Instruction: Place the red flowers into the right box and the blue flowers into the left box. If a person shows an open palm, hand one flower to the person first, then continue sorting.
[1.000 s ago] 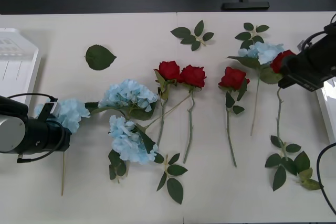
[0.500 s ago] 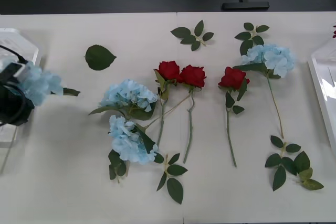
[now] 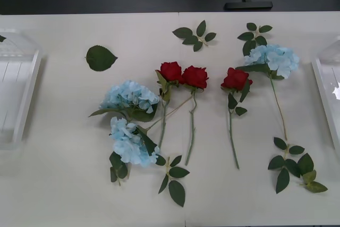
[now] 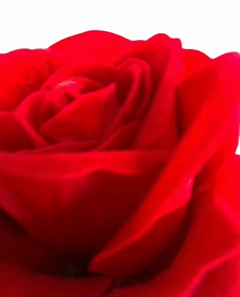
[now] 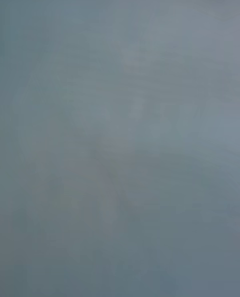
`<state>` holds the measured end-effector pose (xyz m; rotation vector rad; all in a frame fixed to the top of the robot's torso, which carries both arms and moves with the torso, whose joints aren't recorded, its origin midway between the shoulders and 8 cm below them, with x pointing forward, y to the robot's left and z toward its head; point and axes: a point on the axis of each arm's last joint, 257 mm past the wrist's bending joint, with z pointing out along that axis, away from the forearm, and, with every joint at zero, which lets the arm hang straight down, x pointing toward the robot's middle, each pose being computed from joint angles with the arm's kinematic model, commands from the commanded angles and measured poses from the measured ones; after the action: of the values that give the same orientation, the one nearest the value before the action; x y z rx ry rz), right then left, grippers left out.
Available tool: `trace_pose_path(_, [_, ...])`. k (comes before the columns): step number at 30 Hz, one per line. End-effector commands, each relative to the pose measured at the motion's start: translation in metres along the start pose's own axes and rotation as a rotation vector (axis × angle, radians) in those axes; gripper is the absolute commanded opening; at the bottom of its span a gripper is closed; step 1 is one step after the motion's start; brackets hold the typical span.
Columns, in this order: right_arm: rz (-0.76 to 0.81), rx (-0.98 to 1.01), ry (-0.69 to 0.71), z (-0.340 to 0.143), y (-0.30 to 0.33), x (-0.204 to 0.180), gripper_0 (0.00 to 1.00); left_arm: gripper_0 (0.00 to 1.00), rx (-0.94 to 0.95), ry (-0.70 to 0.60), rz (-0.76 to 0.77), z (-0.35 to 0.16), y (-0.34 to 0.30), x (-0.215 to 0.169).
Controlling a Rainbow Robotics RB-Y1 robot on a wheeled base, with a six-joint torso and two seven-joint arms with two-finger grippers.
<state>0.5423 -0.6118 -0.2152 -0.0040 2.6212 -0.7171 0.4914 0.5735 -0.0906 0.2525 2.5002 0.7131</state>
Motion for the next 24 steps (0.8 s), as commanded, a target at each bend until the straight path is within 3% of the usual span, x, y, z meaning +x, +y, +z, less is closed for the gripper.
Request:
trace_pose_path(1, [0.034, -0.002, -0.055, -0.003, 0.007, -0.024, 0.0, 0.0, -0.077, -0.025, -0.005, 0.022, 0.032, -0.002])
trace_pose_path(3, [0.04, -0.003, -0.059, 0.001, 0.009, -0.022, 0.0, 0.01, -0.091, -0.038, 0.002, 0.033, 0.033, -0.002])
trace_pose_path(4, [0.042, -0.003, -0.063, 0.003, 0.01, -0.022, 0.0, 0.35, -0.102, -0.044, 0.012, 0.038, 0.034, -0.002])
trace_pose_path(5, [0.045, -0.004, -0.068, 0.004, 0.011, -0.023, 0.1, 0.62, -0.112, -0.043, 0.023, 0.043, 0.034, 0.0])
trace_pose_path(6, [0.045, -0.005, -0.07, 0.003, 0.011, -0.024, 0.22, 0.7, -0.112, -0.042, 0.024, 0.044, 0.033, 0.001])
trace_pose_path(8, [0.057, -0.019, -0.072, 0.002, 0.013, -0.024, 0.58, 0.85, -0.111, -0.038, 0.024, 0.046, 0.032, 0.002])
trace_pose_path(9, [0.06, -0.025, -0.071, 0.003, 0.014, -0.024, 0.67, 0.9, -0.111, -0.038, 0.026, 0.046, 0.032, 0.002])
trace_pose_path(10, [0.065, -0.036, -0.074, 0.002, 0.016, -0.025, 0.82, 0.99, -0.11, -0.032, 0.027, 0.046, 0.031, 0.004])
trace_pose_path(12, [0.069, -0.054, -0.075, 0.0, 0.016, -0.025, 1.0, 1.0, -0.103, -0.025, 0.031, 0.046, 0.029, 0.006])
trace_pose_path(17, [0.021, -0.179, -0.087, -0.016, 0.03, -0.031, 1.0, 1.0, -0.036, -0.014, 0.018, 0.042, 0.011, 0.006])
trace_pose_path(24, [-0.132, -0.531, -0.107, -0.102, 0.12, -0.056, 1.0, 1.0, 0.253, -0.025, -0.061, -0.004, -0.054, -0.004])
